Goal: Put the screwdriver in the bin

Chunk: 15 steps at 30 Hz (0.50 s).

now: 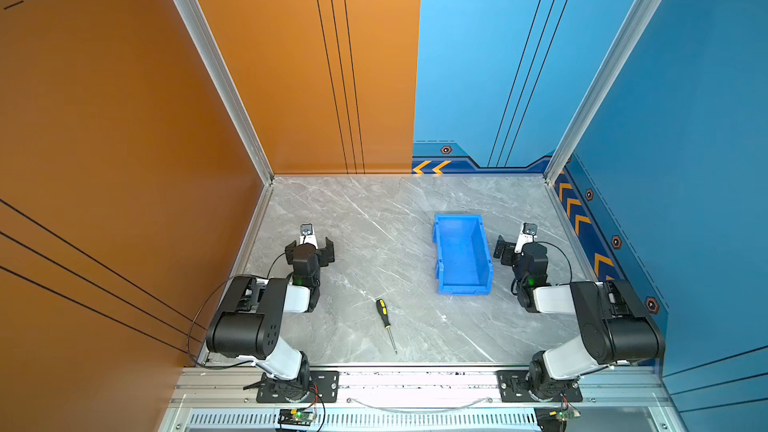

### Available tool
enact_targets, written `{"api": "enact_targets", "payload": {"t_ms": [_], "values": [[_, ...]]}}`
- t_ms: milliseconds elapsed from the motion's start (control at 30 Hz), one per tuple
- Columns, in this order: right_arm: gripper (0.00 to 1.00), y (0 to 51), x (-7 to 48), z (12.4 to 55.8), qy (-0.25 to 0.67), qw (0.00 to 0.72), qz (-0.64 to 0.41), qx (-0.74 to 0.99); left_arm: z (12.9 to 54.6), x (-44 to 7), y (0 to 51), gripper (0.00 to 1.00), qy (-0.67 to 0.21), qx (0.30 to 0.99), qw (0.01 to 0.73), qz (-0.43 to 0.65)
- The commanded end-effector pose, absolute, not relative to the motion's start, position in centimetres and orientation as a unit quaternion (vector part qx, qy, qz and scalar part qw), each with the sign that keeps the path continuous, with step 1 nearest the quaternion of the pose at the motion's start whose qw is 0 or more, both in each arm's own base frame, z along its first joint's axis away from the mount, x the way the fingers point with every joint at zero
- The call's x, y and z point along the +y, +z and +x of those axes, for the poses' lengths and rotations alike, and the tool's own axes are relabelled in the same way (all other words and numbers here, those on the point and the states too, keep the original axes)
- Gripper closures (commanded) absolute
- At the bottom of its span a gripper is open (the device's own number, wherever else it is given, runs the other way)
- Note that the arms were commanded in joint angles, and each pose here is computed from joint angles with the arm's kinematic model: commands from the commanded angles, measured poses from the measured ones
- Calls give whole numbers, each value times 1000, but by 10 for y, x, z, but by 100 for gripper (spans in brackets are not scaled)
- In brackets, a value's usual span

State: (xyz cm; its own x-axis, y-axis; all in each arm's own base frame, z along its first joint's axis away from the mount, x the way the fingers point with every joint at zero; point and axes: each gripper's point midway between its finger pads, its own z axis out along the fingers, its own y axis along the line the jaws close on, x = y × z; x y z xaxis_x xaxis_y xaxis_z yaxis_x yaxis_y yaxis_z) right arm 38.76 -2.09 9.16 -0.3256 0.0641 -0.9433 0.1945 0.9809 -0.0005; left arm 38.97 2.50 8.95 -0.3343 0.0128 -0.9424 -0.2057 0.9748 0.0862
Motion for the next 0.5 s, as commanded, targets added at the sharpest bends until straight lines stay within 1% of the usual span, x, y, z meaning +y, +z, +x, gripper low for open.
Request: {"api": "enact_targets", "payload": {"t_ms": [0,467], "values": [[0,95,-25,391,-70,580,84,807,393,22,92,2,90,811,576,-51],[0,95,-25,391,-71,581,83,807,392,22,92,2,90,811,576,-51]]}}
